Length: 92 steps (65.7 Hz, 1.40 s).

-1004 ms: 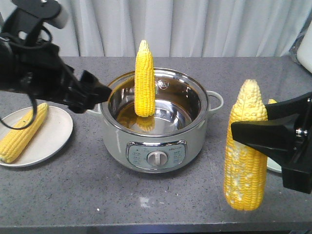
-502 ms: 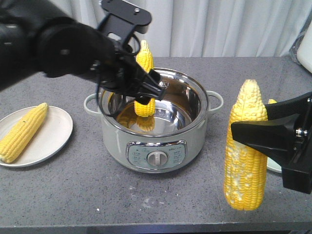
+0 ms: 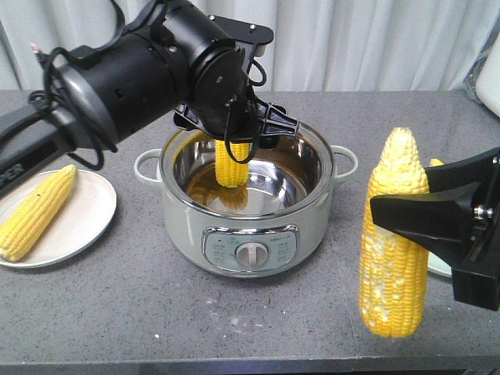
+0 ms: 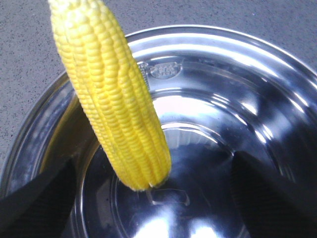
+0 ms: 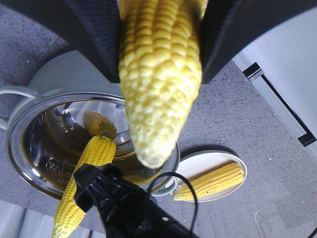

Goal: Distribute corn equally
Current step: 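Reach the left gripper into the pot and grasp the last corn cob, then lift the last cob out of the pot with the left gripper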

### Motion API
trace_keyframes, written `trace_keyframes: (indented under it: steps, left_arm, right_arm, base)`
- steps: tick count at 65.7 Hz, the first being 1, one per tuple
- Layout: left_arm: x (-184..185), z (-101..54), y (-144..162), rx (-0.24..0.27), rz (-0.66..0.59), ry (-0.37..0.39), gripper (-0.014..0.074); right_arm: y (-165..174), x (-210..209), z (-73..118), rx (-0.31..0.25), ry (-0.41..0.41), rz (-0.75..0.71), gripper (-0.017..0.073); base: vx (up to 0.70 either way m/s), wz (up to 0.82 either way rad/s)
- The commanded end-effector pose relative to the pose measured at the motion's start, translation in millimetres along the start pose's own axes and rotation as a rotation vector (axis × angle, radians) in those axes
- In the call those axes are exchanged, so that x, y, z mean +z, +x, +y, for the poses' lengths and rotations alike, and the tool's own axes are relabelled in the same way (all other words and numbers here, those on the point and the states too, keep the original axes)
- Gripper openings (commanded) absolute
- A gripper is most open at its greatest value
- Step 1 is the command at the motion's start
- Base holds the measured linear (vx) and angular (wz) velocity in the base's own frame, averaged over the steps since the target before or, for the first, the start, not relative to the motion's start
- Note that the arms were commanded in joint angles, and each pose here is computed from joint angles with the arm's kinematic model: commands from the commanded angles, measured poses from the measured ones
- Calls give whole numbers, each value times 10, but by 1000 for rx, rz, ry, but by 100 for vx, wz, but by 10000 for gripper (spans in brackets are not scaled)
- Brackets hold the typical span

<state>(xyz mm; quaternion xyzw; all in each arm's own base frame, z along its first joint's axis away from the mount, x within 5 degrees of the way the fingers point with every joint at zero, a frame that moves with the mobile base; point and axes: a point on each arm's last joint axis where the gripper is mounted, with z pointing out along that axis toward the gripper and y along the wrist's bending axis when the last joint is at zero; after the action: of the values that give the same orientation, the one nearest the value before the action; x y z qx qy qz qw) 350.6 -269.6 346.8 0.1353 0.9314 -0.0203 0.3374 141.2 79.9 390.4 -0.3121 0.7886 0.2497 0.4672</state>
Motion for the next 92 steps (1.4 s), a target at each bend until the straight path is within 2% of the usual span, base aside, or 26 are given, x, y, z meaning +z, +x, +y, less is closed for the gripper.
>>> trace_keyframes:
  steps: [1,24,42,70,77,92]
  left_arm:
    - [-237,109,-196,-65,-113,11,592]
    - [60,234,-223,-90,-89,-21,592]
    - [219,150,-228,-94,-107,26,590]
    - [584,55,-166,-69,-95,30,581]
    - [631,40,-159,-64,-97,32,536]
    - [626,42,-161,-62,-98,32,356]
  right_arm:
    - [-116,-70,17,-4,19,-83,227]
    - [-117,-70,17,-4,19,-83,227]
    - [-116,-70,18,-4,18,-83,227]
    - [-116,-70,18,-4,18,-83,227]
    - [-116,-70,18,-4,18,-83,227]
    - [-116,-70,18,-4,18,-83,227]
  base:
    - [0,0]
    - [0,0]
    - [0,0]
    - [0,0]
    - [0,0]
    - [0,0]
